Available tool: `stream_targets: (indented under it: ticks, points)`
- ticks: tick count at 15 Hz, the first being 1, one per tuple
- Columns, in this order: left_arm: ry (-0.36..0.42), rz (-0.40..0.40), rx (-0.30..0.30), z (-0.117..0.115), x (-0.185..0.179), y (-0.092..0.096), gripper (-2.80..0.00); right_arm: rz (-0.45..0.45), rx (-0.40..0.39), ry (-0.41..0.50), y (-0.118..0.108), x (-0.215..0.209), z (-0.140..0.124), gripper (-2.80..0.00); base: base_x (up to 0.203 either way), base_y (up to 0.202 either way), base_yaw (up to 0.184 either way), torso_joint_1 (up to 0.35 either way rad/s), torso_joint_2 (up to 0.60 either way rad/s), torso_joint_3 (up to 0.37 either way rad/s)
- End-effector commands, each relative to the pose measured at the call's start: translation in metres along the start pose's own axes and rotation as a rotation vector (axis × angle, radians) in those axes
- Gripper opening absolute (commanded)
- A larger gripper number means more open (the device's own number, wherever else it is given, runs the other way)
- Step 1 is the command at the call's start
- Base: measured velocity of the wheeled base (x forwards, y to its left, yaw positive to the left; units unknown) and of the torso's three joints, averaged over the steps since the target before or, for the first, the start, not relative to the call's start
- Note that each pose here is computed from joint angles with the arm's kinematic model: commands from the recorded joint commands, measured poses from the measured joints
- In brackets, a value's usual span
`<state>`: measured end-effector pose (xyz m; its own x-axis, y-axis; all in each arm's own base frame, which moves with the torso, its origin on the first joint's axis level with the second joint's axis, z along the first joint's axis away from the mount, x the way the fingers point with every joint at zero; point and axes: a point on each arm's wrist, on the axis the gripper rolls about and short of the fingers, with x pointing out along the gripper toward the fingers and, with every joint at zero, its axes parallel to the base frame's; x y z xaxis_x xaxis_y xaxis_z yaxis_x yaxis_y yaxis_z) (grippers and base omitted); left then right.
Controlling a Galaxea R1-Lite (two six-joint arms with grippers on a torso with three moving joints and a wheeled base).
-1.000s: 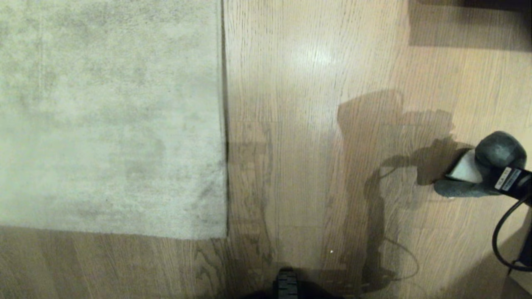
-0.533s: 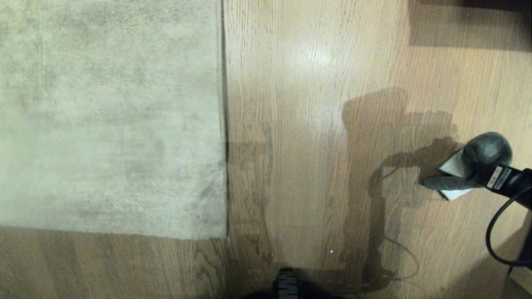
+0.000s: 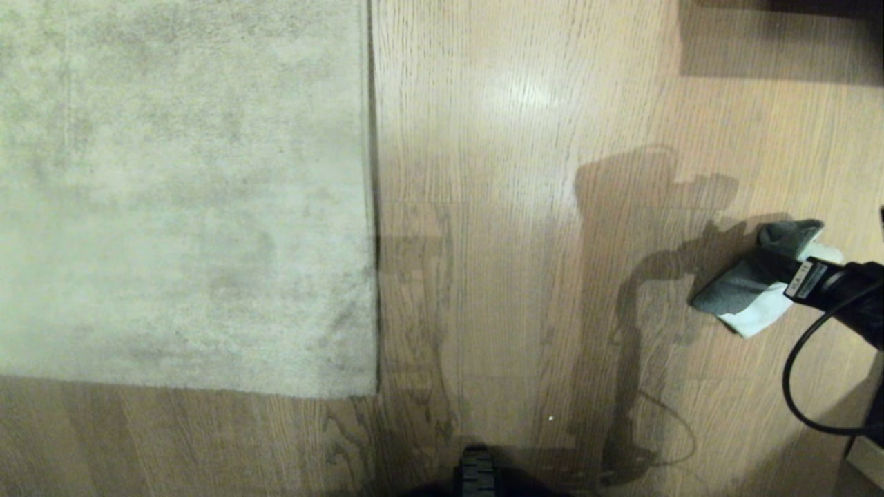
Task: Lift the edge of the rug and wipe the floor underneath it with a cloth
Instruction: Put down the rag
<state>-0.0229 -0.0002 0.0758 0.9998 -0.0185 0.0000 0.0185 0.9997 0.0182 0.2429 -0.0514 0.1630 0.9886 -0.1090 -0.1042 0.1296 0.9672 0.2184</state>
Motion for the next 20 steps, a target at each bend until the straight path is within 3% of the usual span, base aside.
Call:
stream_targets:
  ticks: [1, 10, 13, 15, 17, 20]
  points:
    - [0.0, 0.0, 0.0, 0.0, 0.0, 0.0, -2.8, 0.019, -0.005, -0.031, 0.005, -0.005, 0.006, 0.0, 0.0, 0.0, 0.0, 0.0, 0.0, 0.0]
    - [0.0, 0.0, 0.0, 0.0, 0.0, 0.0, -2.8, 0.052, -0.026, -0.201, 0.018, -0.05, 0.047, 0.0, 0.0, 0.0, 0.0, 0.0, 0.0, 0.0]
    - [0.0, 0.0, 0.0, 0.0, 0.0, 0.0, -2.8, 0.011, -0.099, -0.159, 0.014, -0.067, 0.045, 0.0, 0.0, 0.0, 0.0, 0.0, 0.0, 0.0]
    - [-0.002, 0.0, 0.0, 0.0, 0.0, 0.0, -2.8, -0.038, -0.155, -0.054, 0.005, -0.074, 0.02, 0.0, 0.0, 0.0, 0.0, 0.0, 0.0, 0.0]
    - [0.0, 0.0, 0.0, 0.0, 0.0, 0.0, -2.8, -0.075, -0.162, 0.041, -0.004, -0.082, -0.007, 0.0, 0.0, 0.0, 0.0, 0.0, 0.0, 0.0]
    - [0.0, 0.0, 0.0, 0.0, 0.0, 0.0, -2.8, -0.091, -0.18, -0.058, -0.004, -0.079, 0.015, 0.0, 0.0, 0.0, 0.0, 0.0, 0.0, 0.0]
